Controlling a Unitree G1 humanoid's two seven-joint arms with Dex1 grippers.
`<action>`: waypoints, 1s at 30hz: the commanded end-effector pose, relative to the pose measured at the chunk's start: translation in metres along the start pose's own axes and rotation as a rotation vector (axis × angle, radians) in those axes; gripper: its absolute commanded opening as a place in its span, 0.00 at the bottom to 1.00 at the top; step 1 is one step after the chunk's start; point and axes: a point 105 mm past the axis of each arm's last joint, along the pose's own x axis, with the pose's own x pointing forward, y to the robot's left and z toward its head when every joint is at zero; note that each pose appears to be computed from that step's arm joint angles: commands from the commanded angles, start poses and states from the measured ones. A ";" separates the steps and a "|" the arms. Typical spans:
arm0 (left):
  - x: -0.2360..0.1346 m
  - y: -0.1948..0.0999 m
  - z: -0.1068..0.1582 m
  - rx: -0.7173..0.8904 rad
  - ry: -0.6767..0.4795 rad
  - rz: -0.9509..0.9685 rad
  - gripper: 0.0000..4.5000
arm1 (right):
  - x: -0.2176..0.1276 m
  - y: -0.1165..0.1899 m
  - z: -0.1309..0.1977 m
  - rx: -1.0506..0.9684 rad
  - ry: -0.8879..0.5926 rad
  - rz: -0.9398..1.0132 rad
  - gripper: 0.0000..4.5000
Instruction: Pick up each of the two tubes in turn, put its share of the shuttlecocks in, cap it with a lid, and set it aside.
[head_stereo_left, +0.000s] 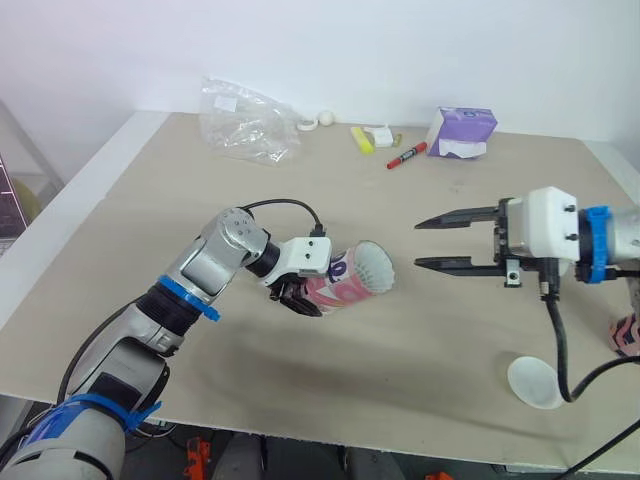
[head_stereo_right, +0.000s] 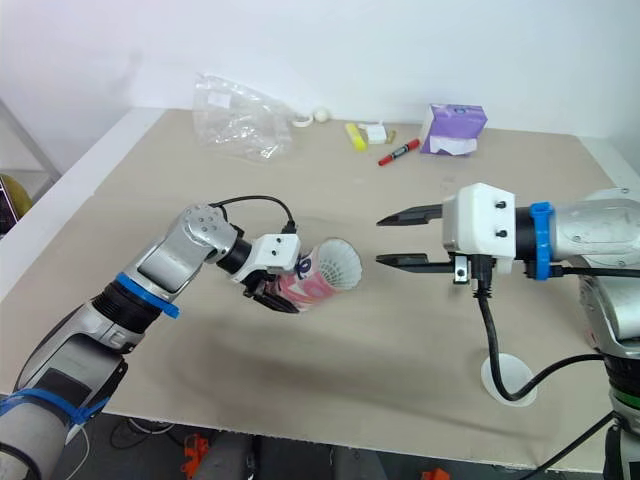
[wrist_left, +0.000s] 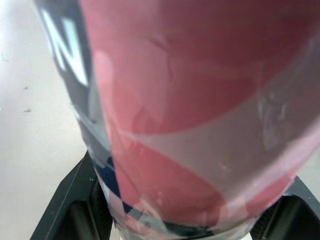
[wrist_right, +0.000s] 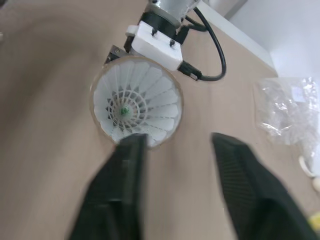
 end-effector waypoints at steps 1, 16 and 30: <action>0.005 -0.001 -0.005 -0.002 0.027 0.002 0.64 | 0.013 0.002 0.005 -0.050 0.006 0.037 0.04; 0.009 0.000 -0.004 -0.004 0.018 0.005 0.64 | 0.087 0.015 -0.026 -0.067 0.135 0.259 0.02; 0.011 0.000 -0.005 -0.016 0.011 0.013 0.64 | 0.125 0.029 -0.028 -0.034 0.193 0.486 0.02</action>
